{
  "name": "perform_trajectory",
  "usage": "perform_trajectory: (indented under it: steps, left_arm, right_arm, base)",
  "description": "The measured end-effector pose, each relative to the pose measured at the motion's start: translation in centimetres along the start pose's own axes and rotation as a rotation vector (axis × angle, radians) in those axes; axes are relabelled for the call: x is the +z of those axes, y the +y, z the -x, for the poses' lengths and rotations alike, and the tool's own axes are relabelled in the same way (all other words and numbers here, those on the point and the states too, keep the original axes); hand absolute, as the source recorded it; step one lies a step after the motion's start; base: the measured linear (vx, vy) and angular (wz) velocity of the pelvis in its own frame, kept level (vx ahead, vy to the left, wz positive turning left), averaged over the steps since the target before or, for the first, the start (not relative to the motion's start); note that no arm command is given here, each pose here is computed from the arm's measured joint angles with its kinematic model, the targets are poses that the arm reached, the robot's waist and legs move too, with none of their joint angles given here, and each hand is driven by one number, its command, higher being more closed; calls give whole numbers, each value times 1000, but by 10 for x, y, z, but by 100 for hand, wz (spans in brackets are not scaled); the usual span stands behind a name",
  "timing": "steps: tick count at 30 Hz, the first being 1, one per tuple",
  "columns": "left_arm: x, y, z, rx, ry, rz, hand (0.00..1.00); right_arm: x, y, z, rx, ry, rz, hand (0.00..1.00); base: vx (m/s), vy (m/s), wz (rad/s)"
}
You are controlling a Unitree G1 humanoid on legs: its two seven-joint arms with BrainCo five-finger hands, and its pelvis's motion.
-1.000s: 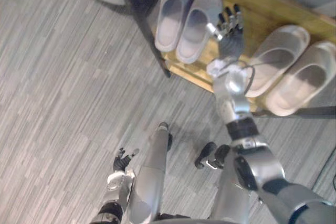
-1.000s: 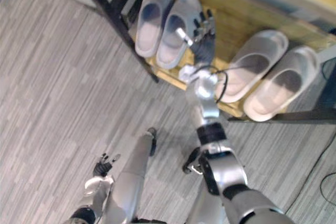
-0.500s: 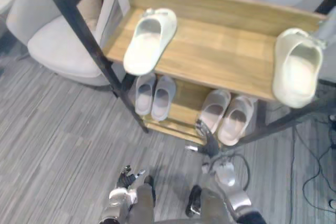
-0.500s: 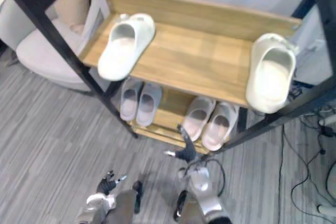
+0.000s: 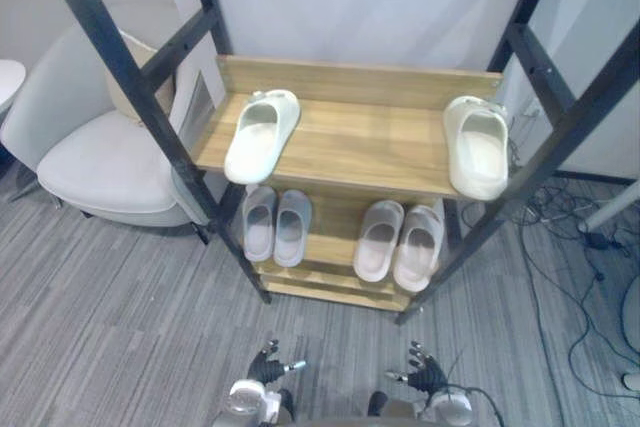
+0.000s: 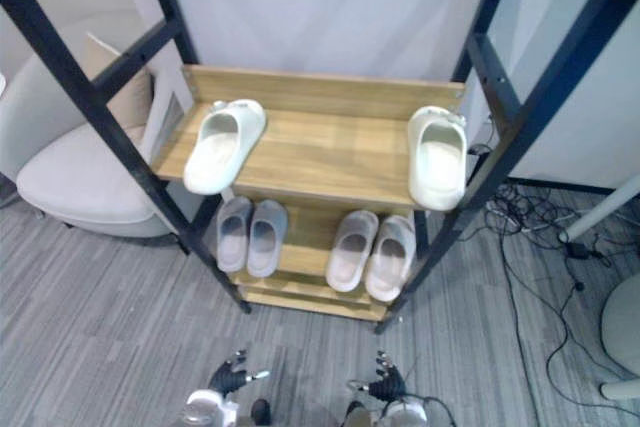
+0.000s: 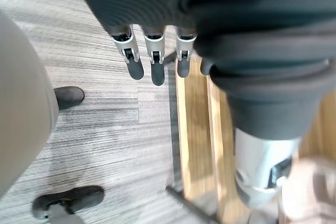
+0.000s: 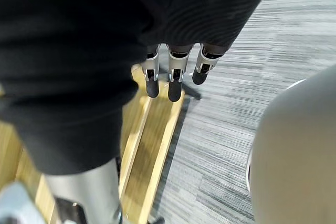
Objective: Organize the slippers on the shoe rack
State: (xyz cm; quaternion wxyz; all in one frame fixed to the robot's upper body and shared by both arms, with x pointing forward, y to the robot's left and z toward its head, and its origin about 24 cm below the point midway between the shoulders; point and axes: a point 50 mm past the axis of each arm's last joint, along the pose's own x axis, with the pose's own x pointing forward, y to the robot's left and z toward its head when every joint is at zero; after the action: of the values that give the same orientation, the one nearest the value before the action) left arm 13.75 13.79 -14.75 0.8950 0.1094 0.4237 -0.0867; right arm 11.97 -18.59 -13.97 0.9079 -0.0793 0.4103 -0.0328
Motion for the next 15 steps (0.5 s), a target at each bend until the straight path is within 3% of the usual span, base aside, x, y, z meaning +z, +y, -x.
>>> perform_trajectory:
  steps: [2, 4, 6, 10, 15]
  left_arm:
    - [9, -7, -1, -43, -44, -67, 0]
    - [60, -24, 0, -122, -256, -159, 0]
    - [100, -48, 14, -217, -461, -168, 0]
    - [124, -91, 42, -405, -636, -210, 0]
    - [163, -88, 74, -419, -865, -181, 0]
  right_arm:
    - [-2, -3, 0, -15, 12, -32, 0]
    - [-4, -4, 0, -26, 14, -50, 0]
    - [-4, -5, 1, -30, 14, -64, 0]
    - [-9, -7, 3, -63, 30, -95, 0]
    - [-10, -9, 4, -94, 21, -93, 0]
  base:
    - [-75, 21, -11]
    - [-86, 22, -1]
    - [-74, 26, 4]
    - [37, 14, 4]
    - [116, -21, 3]
